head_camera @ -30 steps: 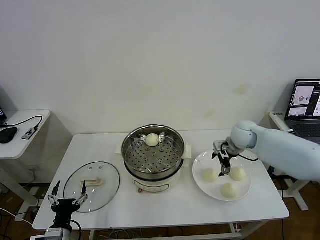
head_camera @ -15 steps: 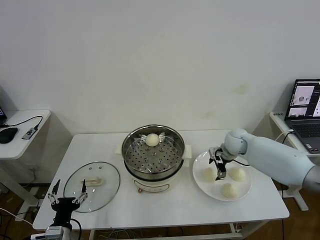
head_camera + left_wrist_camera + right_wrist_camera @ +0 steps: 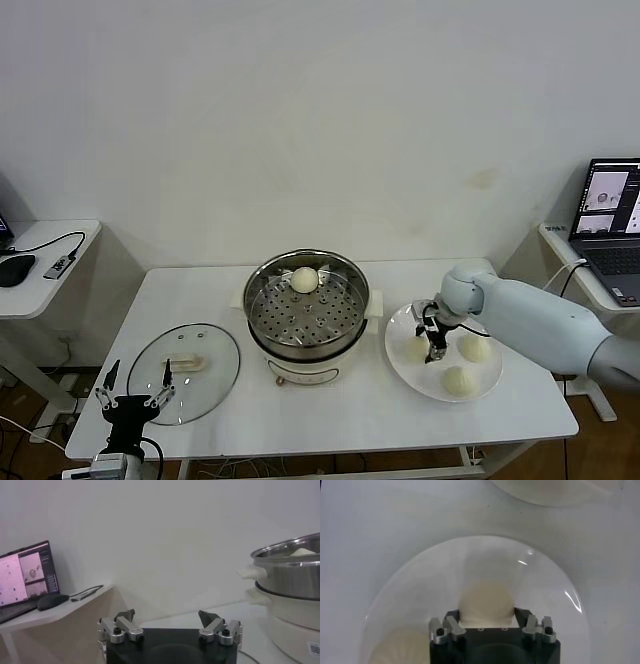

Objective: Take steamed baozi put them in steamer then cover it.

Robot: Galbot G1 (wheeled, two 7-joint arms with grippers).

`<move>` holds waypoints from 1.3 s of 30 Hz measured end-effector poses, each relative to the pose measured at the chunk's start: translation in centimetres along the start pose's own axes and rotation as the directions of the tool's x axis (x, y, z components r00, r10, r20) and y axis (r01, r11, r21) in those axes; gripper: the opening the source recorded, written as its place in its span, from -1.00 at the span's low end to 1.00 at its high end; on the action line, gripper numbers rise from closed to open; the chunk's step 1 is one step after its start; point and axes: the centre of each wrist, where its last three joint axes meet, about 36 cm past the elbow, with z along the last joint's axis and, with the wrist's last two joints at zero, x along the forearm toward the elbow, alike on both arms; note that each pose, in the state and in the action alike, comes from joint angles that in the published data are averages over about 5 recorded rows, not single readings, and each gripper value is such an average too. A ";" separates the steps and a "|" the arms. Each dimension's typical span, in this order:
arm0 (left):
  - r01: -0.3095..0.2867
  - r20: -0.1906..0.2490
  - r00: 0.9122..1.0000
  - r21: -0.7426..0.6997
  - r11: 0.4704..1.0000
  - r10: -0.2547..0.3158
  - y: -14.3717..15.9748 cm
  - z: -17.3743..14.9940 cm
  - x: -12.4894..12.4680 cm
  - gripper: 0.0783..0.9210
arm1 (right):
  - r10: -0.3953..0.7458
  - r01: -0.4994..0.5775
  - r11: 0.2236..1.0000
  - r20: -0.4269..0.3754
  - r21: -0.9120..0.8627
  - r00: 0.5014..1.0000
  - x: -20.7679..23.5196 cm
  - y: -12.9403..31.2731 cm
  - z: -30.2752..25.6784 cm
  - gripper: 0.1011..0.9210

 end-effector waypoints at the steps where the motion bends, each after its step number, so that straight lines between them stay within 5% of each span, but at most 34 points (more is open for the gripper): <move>1: 0.000 0.001 1.000 0.000 1.000 0.000 0.0 0.0 0.0 0.77 | 0.003 -0.003 1.000 0.002 0.000 1.000 0.3 -0.1 0.0 0.18; 9: 0.000 0.006 1.000 0.001 1.000 0.000 0.0 -0.2 0.0 0.77 | 0.040 -0.040 0.999 0.009 -0.011 0.999 4.9 -1.5 0.9 0.12; 20: -0.018 0.022 1.000 0.001 1.000 0.018 -0.1 -0.7 -0.3 0.77 | 0.172 -0.171 0.985 0.028 -0.021 0.985 16.5 -4.4 -0.6 0.15; 29: -0.020 0.025 1.000 -0.008 1.000 0.020 0.2 -0.8 -0.3 0.77 | 0.240 -0.240 0.971 0.105 -0.013 0.965 22.4 -6.9 -7.7 0.18; 39: -0.005 0.029 1.000 -0.005 1.000 0.005 0.4 -0.9 -0.3 0.77 | 0.213 -0.220 0.975 0.176 0.021 0.961 21.8 -9.0 -19.0 0.18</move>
